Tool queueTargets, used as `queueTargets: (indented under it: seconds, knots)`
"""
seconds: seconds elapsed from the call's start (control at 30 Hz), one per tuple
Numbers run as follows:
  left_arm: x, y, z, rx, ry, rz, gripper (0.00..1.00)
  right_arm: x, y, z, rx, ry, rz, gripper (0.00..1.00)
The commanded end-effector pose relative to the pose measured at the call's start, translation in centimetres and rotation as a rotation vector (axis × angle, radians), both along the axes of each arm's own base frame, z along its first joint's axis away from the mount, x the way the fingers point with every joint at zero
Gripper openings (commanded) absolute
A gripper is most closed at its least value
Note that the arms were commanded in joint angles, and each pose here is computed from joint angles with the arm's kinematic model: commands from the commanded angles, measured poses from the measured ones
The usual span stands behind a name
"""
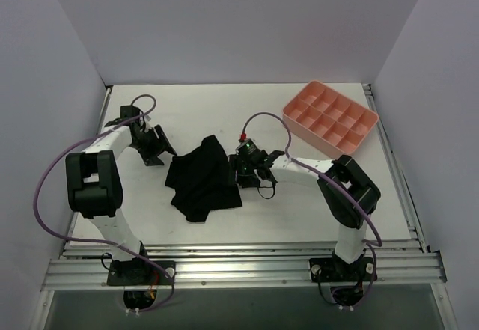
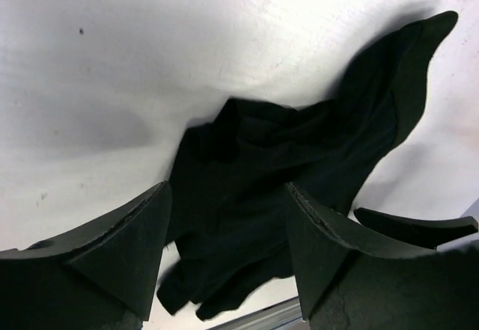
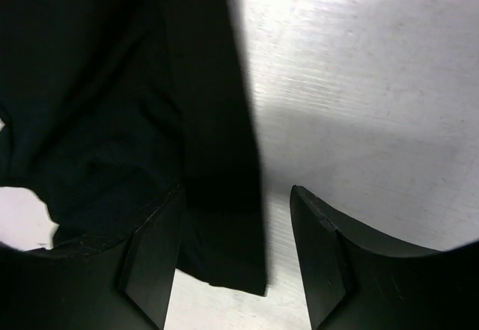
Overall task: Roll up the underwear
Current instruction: Move the underwear to the center of the board
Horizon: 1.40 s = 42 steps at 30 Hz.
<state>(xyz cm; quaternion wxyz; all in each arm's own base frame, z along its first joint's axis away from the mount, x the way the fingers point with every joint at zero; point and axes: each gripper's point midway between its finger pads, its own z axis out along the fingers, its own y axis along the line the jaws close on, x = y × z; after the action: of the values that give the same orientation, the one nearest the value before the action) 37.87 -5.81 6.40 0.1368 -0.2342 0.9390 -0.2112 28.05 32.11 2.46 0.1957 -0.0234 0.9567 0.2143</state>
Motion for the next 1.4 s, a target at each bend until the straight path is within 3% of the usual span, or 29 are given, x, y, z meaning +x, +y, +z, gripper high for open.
queueTargets:
  seconds: [0.0, 0.2, 0.3, 0.33, 0.37, 0.47, 0.57, 0.63, 0.8, 0.87, 0.9, 0.93, 1.03, 1.17, 1.37]
  knots:
    - [2.9, 0.0, 0.7, 0.006, -0.113, -0.087, 0.7, -0.8, 2.2, 2.3, 0.119, -0.042, 0.038, 0.54]
    - [2.8, -0.5, -1.8, -0.019, -0.093, -0.134, 0.66, -2.7, 2.2, 0.2, 0.116, -0.003, 0.04, 0.52]
    - [3.1, -1.0, -2.2, -0.052, -0.095, -0.136, 0.56, -3.3, 1.7, -0.1, 0.095, 0.003, 0.041, 0.49]
    - [3.2, -1.2, -2.3, -0.057, -0.093, -0.133, 0.51, -3.2, 1.1, -0.3, 0.061, -0.009, 0.023, 0.43]
    - [3.4, -1.3, -2.4, -0.062, -0.091, -0.134, 0.37, -3.1, 0.6, -0.5, 0.036, -0.011, 0.01, 0.38]
    - [3.9, -2.4, -2.5, -0.096, -0.091, -0.143, 0.15, -3.9, -2.8, -1.4, -0.1, 0.024, -0.045, 0.18]
    - [4.5, -4.2, -2.0, -0.137, -0.103, -0.164, 0.07, -5.5, -5.7, -0.9, -0.166, 0.038, -0.07, 0.0]
    - [5.2, -6.5, -0.8, -0.155, -0.129, -0.204, 0.02, -6.5, -8.2, 0.0, -0.212, 0.024, -0.114, 0.0]
    - [7.6, -10.1, 2.2, -0.17, -0.199, -0.245, 0.02, -7.7, -12.0, 1.4, -0.261, -0.001, -0.178, 0.0]
    - [7.9, -10.5, 2.7, -0.181, -0.197, -0.241, 0.2, -7.9, -12.6, 1.6, -0.258, -0.001, -0.178, 0.11]
    - [7.7, -10.7, 3.0, -0.185, -0.193, -0.246, 0.24, -7.8, -12.5, 1.9, -0.249, -0.003, -0.175, 0.27]
    - [7.6, -10.9, 3.2, -0.186, -0.197, -0.254, 0.32, -7.7, -12.3, 2.3, -0.238, -0.009, -0.166, 0.35]
    - [6.6, -10.9, 3.5, -0.166, -0.194, -0.275, 0.5, -5.5, -11.0, 4.8, -0.173, -0.07, -0.123, 0.46]
    - [5.7, -11.2, 3.0, -0.169, -0.17, -0.29, 0.58, 0.5, -9.6, 8.5, -0.079, -0.172, -0.071, 0.5]
    - [5.3, -13.0, 2.0, -0.149, -0.135, -0.352, 0.62, 7.7, -9.5, 7.1, -0.098, -0.186, -0.005, 0.52]
